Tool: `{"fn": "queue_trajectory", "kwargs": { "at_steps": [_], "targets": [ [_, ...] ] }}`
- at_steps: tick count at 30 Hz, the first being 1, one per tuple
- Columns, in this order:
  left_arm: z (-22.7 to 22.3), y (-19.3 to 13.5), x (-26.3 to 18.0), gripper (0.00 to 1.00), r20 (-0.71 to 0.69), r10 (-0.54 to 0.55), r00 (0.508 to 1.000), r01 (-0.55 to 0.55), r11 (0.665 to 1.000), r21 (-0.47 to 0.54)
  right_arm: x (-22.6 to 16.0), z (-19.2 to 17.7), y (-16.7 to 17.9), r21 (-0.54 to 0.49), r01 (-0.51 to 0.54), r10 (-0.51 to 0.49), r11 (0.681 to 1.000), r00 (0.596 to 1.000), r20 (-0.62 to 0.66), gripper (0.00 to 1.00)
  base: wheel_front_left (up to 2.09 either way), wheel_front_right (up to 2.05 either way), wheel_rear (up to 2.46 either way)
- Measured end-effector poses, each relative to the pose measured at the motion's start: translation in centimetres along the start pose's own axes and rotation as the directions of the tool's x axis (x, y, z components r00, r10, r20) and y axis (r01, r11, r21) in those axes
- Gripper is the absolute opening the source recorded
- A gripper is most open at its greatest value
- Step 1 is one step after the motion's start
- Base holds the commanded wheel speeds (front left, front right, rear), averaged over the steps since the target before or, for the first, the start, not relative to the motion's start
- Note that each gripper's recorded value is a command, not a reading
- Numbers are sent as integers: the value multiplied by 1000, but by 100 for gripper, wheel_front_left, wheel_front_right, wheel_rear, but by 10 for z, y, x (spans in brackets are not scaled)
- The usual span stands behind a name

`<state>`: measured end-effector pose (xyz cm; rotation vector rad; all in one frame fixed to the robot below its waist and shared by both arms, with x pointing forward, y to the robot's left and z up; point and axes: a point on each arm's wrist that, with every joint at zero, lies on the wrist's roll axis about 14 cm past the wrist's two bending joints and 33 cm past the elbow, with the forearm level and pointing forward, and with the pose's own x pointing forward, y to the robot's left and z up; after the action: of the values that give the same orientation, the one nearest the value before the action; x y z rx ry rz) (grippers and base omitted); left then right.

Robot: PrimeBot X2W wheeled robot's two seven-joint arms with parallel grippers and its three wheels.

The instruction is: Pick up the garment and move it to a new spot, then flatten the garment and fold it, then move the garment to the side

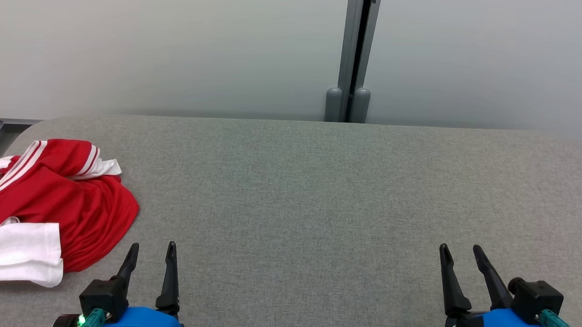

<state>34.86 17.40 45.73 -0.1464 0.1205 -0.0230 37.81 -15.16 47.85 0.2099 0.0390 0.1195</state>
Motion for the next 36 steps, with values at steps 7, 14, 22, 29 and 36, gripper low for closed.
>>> {"fn": "queue_trajectory", "kwargs": {
  "at_steps": [7, 14, 22, 29, 36],
  "targets": [
    [-1, 2, -2, 100, 0, 10, 1000, -10, 1000, 29, 0, 0, 3, -43, -14, 14, 999, 1000, 5, 100, 0, 0, 0],
    [-1, 2, -3, 100, 2, 11, 1000, -11, 999, 35, 1, 2, 3, -57, -19, 19, 998, 1000, 10, 100, 0, 0, 0],
    [1, 2, -2, 100, 8, 10, 1000, -11, 999, 34, 1, 2, 4, -55, -19, 20, 998, 1000, 9, 100, 0, 0, 0],
    [6, 18, -12, 100, 25, 71, 997, -72, 997, 28, 8, 4, 14, -64, -52, 53, 997, 998, 13, 100, 0, 0, 0],
    [14, 56, -42, 100, 56, 195, 979, -196, 980, 19, 24, 1, 56, -73, -173, 174, 982, 985, 1, 100, 0, 0, 0]
  ]
}}
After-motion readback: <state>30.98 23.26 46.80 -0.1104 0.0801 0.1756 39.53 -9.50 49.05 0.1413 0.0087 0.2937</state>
